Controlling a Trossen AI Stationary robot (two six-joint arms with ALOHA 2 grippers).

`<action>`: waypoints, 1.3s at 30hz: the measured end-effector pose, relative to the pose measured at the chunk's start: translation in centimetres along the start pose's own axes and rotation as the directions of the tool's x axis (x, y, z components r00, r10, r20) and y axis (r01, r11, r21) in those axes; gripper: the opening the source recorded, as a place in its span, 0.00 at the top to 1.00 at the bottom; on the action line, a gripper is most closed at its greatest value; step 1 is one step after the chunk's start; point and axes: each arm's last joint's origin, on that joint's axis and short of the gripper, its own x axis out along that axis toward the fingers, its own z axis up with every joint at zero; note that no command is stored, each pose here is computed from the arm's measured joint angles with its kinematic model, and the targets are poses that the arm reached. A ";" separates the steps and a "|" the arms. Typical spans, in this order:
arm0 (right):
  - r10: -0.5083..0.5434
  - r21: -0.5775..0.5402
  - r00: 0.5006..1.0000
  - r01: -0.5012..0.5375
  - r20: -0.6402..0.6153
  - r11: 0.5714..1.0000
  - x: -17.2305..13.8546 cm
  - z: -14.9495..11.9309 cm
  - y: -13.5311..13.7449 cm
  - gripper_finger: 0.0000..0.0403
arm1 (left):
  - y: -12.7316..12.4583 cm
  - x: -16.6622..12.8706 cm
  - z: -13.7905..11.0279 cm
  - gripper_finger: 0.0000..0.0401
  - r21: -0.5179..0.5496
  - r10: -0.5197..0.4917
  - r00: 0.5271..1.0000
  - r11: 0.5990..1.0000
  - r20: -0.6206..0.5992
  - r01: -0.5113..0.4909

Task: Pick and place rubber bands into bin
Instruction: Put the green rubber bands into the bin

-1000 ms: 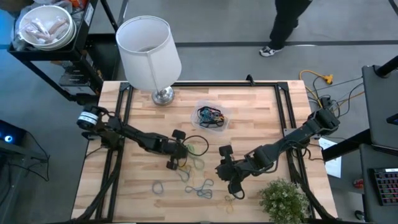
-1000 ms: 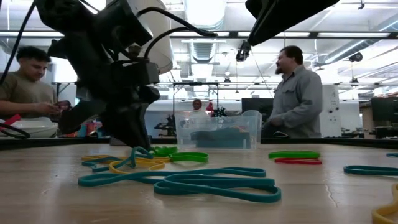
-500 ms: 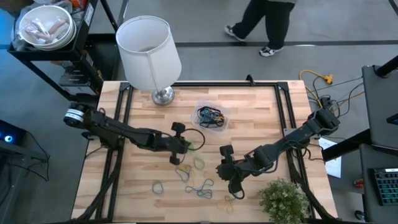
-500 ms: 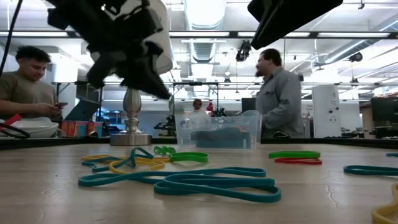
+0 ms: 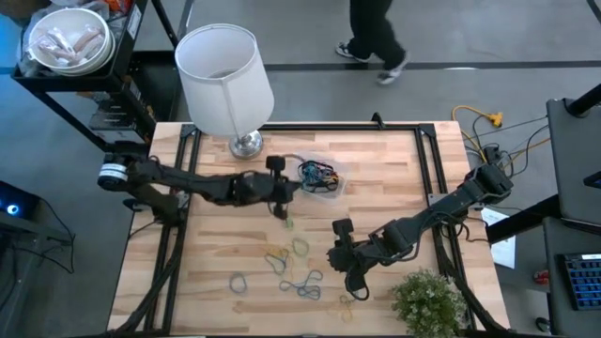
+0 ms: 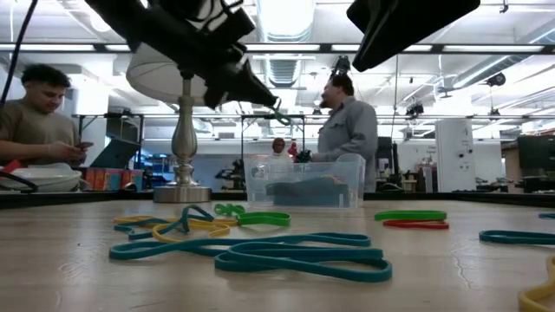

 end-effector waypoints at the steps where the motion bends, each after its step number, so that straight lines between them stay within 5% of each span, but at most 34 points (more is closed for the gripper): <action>1: 0.000 0.000 1.000 0.000 0.000 1.000 0.0 0.0 0.0 0.85 | 0.5 0.3 -0.1 1.00 -0.010 0.008 1.000 1.000 0.013 -0.008; 8: 0.000 -0.002 1.000 0.000 0.000 1.000 0.0 0.0 0.0 0.84 | 3.0 2.2 -1.5 1.00 -0.069 0.020 0.998 0.997 0.059 -0.016; 28: -0.001 0.003 1.000 0.001 -0.008 1.000 0.0 -0.1 0.0 0.85 | 2.9 9.0 -4.7 1.00 -0.091 0.024 0.992 0.995 -0.121 -0.035; 39: -0.002 0.023 1.000 0.002 -0.018 1.000 0.2 -0.5 0.0 0.86 | 2.7 9.2 -4.9 0.76 -0.079 0.049 0.986 0.995 -0.162 -0.062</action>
